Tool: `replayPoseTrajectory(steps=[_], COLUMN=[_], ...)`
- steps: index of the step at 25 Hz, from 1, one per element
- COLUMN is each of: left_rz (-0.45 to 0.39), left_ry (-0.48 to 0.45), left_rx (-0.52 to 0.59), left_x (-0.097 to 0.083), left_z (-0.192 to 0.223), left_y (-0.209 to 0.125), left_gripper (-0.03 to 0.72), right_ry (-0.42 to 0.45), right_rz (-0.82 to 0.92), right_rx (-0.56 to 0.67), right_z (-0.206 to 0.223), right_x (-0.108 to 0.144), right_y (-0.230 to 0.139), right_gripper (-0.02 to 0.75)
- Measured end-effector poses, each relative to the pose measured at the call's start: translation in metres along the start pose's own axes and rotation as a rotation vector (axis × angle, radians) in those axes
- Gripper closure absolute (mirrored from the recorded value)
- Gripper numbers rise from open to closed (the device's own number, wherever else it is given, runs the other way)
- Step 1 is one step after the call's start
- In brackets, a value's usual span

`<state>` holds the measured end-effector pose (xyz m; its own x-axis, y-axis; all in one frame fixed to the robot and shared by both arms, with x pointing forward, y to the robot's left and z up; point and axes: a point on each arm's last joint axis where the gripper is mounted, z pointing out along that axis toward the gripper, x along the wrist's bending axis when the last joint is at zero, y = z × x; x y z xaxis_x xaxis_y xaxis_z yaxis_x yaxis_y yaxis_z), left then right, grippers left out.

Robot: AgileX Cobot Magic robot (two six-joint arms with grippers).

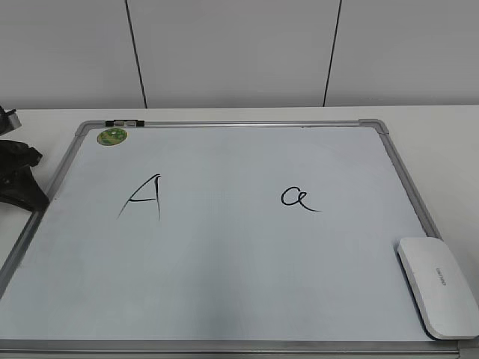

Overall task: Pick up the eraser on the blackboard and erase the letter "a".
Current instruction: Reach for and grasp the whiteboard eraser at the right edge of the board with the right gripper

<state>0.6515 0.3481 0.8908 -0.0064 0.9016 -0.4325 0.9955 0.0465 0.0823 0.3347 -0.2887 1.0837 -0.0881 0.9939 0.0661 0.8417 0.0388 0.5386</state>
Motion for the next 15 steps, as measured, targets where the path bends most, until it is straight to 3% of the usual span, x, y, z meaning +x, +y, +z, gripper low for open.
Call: replayPoseTrajectory(steps=[9,15], left_rz=[0.000,0.000], left_ry=[0.000,0.000], left_rx=[0.000,0.000], left_x=[0.000,0.000], left_z=[0.000,0.000], left_y=[0.000,0.000], left_gripper=[0.655,0.655], right_ry=[0.000,0.004], right_rz=[0.035,0.055], right_rx=[0.210,0.273], right_z=[0.062,0.100], right_x=[-0.003,0.000], right_y=[0.032,0.044], right_gripper=[0.151,0.151])
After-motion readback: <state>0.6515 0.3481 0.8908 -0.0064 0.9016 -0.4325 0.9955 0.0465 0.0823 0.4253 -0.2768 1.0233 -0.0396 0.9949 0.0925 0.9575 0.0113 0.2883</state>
